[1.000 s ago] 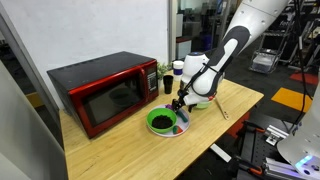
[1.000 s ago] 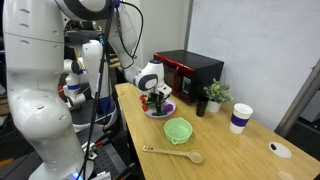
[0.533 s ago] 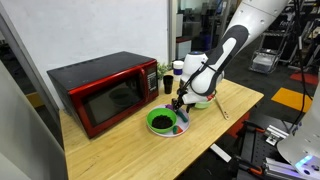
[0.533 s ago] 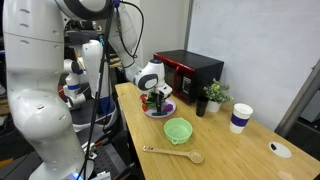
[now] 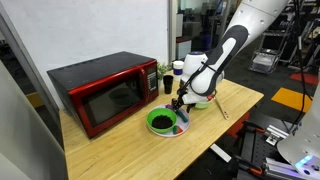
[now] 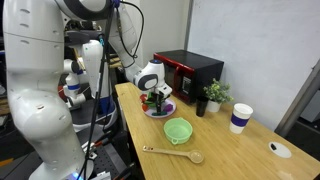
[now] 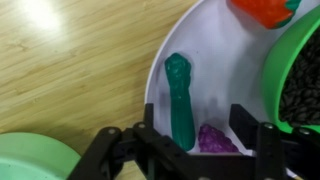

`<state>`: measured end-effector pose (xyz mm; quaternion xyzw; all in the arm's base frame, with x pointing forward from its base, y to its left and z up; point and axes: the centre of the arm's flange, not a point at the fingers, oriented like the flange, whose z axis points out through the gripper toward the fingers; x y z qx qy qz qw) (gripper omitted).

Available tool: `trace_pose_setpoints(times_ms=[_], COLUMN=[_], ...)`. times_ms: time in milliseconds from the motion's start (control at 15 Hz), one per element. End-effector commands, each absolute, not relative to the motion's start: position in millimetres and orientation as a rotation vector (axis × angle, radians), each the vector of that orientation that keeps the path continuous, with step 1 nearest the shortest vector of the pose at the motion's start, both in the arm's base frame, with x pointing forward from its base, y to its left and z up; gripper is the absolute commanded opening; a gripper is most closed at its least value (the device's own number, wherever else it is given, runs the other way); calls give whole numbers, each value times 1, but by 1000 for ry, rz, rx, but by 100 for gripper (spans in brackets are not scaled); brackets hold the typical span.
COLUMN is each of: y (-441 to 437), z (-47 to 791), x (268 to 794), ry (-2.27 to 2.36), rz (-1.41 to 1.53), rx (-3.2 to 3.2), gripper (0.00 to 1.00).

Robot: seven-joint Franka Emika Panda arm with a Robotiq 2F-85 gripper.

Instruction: Put the green object in the black cup

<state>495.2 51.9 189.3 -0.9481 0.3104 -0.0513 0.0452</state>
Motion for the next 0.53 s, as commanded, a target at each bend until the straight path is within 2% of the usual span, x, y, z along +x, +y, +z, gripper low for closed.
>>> trace_pose_setpoints(times_ms=[0,467], y=[50,50], z=[182,174], x=[492,488], ry=[967,987], rz=[-155,-132], rx=[-2889,-2885], gripper=[74,72])
